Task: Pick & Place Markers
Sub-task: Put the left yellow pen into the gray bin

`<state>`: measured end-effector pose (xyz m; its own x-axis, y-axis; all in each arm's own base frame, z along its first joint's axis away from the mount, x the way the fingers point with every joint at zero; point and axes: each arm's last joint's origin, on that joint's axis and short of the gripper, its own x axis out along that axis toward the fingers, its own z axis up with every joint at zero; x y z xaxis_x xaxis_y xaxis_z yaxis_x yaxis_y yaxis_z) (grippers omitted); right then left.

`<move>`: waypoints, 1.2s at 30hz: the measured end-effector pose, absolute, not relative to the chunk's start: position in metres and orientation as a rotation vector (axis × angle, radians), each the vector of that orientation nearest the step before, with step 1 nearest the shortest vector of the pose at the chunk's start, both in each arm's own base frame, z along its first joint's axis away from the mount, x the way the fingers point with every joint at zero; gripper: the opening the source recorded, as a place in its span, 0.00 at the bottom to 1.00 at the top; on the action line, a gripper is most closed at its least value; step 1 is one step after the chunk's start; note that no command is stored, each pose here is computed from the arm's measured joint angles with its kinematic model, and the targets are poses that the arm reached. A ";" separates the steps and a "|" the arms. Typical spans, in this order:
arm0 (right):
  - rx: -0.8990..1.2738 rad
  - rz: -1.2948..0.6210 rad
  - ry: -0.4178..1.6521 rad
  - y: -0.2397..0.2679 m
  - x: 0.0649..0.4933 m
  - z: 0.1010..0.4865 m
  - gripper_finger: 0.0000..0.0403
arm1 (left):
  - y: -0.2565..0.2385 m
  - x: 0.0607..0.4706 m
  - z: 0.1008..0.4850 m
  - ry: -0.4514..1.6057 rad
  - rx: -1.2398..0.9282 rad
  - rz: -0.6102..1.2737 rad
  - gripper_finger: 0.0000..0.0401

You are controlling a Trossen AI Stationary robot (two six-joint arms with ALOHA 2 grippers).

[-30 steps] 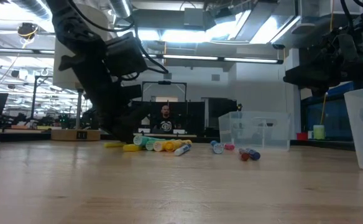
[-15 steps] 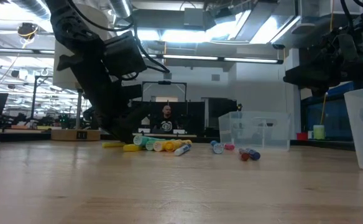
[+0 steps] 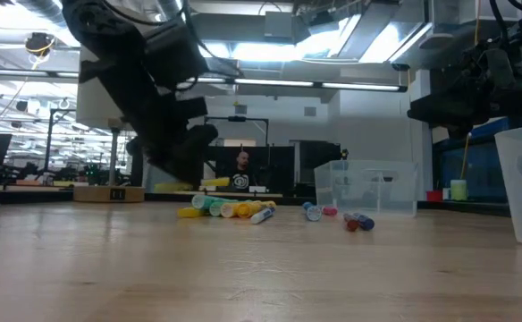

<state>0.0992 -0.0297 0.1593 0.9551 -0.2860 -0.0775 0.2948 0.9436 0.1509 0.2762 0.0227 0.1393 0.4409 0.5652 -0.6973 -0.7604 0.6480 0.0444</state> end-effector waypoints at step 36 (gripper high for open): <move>0.161 -0.296 0.055 -0.030 0.099 0.159 0.34 | -0.040 0.246 0.225 0.477 -0.048 0.576 0.06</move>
<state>0.0992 -0.0297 0.1592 0.9552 -0.2857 -0.0776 0.2945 0.9439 0.1496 0.2465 -0.0403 0.2251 0.7332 0.5130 -0.4464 -0.5347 0.8405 0.0876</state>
